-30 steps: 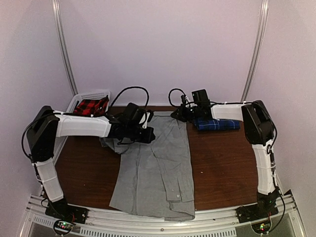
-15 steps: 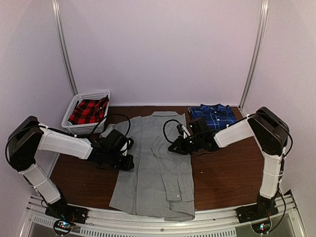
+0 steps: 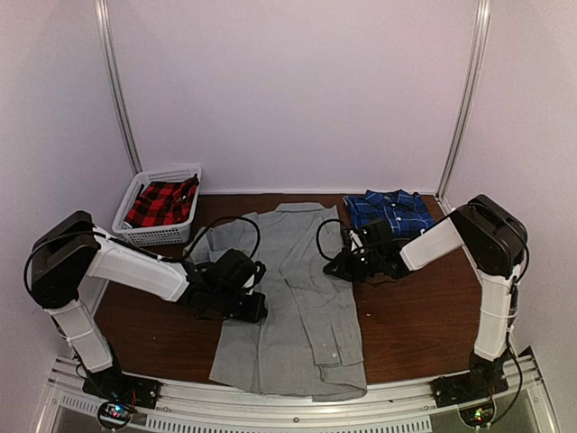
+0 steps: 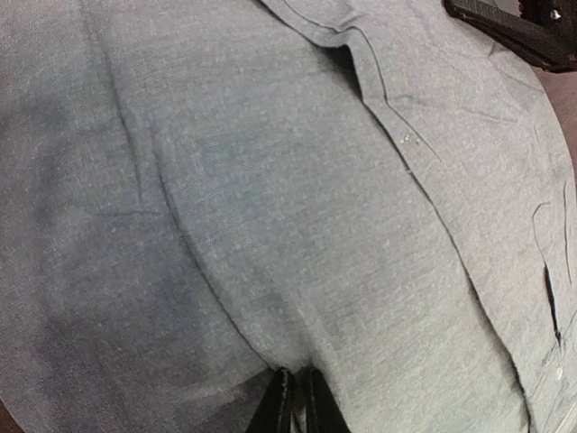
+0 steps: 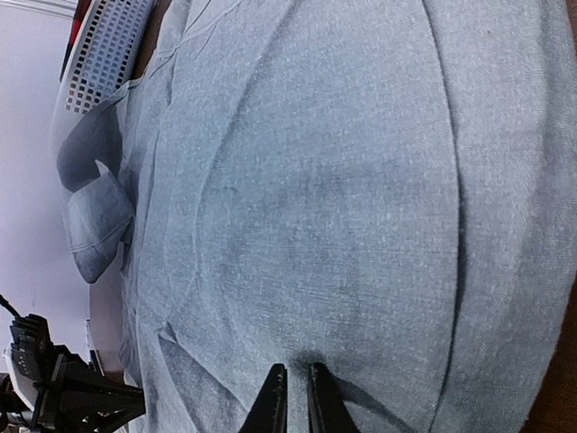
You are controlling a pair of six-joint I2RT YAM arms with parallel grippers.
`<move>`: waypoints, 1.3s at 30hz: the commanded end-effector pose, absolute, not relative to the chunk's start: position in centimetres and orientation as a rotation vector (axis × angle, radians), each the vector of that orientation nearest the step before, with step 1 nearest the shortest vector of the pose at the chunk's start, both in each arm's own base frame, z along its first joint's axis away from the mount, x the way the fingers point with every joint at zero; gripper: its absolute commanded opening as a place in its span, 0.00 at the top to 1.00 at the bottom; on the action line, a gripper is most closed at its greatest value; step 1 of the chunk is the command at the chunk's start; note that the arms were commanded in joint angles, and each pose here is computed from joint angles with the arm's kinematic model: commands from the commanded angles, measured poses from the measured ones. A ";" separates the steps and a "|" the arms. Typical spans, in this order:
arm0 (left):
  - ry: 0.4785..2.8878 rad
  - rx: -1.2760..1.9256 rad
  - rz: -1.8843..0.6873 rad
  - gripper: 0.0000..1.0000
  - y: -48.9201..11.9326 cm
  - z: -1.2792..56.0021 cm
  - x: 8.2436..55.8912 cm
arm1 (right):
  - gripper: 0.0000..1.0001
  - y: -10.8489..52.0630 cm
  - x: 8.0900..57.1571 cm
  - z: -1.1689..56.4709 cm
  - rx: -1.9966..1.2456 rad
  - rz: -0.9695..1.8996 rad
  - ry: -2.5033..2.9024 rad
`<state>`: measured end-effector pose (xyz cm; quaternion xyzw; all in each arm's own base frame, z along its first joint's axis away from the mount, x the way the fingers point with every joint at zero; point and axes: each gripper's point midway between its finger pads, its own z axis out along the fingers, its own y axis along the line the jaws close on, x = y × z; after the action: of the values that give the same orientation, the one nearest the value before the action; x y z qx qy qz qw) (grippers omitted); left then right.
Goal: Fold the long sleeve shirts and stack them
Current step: Adjust the sleeve of the 1/3-folded shirt.
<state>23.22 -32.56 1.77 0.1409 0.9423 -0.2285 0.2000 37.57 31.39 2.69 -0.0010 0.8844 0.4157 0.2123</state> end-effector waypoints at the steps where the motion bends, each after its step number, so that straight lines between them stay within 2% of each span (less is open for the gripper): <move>1: 2.632 0.394 -0.673 0.92 -34.2 1.7 22.8 | 0.90 29.2 38.5 0.8 0.015 1.031 2.505; 8: 2.640 0.377 -0.666 0.92 -34.1 2.0 22.6 | 0.90 28.6 39.6 0.9 -0.036 0.936 2.525; 12: 2.576 0.347 -0.597 0.91 -33.3 4.7 23.9 | 0.90 29.2 39.5 2.4 -0.062 0.966 2.501; 16: 2.484 0.300 -0.519 0.86 -32.1 9.2 25.7 | 0.89 29.6 39.5 4.7 -0.099 0.956 2.470; 22: 2.380 0.136 -0.440 0.72 -27.7 13.9 28.9 | 0.86 29.8 39.3 9.7 -0.137 0.949 2.380; 28: 2.307 -0.030 -0.373 0.61 -21.9 16.4 32.9 | 0.77 29.4 38.9 14.5 -0.146 0.937 2.289; 33: 2.302 -0.032 -0.326 0.56 -20.4 16.8 35.9 | 0.71 28.8 38.2 18.5 -0.144 0.937 2.208; 39: 2.380 -0.045 -0.291 0.55 -20.5 14.3 37.4 | 0.68 27.9 37.0 22.2 -0.152 0.935 2.145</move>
<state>36.70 -20.17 15.40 -0.0297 0.9177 -0.1169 0.3786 37.66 28.61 19.76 -0.0589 0.8493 0.3762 0.3657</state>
